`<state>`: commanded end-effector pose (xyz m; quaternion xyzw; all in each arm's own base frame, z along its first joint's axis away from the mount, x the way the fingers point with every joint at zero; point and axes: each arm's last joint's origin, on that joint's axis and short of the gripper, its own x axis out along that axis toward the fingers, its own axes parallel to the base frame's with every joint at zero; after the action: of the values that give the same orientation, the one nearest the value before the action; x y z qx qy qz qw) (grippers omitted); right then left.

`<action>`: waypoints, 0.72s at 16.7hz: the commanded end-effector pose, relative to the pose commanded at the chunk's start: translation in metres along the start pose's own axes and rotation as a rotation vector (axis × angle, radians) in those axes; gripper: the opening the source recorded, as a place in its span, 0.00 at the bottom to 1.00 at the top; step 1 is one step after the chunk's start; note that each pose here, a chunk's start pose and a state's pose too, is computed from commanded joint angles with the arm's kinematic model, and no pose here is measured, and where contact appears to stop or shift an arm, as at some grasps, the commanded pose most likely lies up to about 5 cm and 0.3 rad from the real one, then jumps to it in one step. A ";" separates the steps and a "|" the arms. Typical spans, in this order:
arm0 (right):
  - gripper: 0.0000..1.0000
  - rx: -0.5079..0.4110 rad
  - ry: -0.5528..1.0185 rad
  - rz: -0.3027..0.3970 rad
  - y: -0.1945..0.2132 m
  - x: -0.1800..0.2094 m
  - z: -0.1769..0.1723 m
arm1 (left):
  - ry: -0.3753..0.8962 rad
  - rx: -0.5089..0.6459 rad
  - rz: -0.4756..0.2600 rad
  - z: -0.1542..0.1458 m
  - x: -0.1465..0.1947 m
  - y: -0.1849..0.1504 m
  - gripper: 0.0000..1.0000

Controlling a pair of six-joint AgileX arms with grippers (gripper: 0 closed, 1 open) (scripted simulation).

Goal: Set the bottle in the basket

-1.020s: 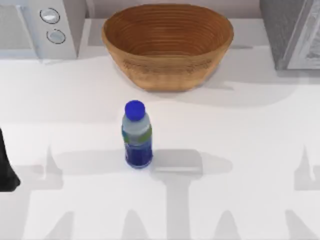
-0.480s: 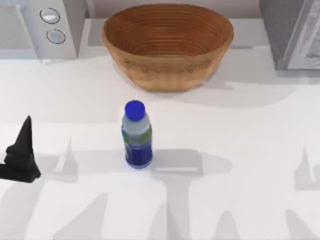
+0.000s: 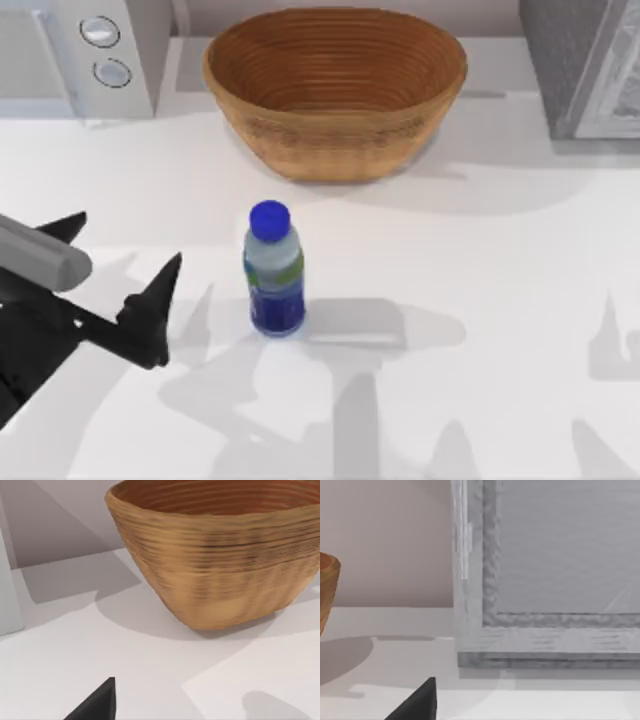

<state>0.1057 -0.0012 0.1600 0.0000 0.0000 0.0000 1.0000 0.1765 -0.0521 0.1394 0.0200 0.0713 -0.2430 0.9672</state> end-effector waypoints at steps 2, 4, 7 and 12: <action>1.00 0.000 0.000 0.000 0.000 0.000 0.000 | 0.030 0.007 -0.075 -0.013 0.014 -0.005 1.00; 1.00 0.000 0.000 0.000 0.000 0.000 0.000 | 0.052 0.014 -0.145 -0.026 0.026 -0.012 1.00; 1.00 0.000 0.000 0.000 0.000 0.000 0.000 | 0.068 0.027 -0.233 -0.043 0.039 -0.020 1.00; 1.00 0.000 0.000 0.000 0.000 0.000 0.000 | 0.058 0.043 -0.310 -0.056 0.049 -0.029 1.00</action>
<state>0.1057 -0.0012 0.1600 0.0000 0.0000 0.0000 1.0000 0.1989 -0.0965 0.0768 0.0365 0.0964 -0.3903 0.9149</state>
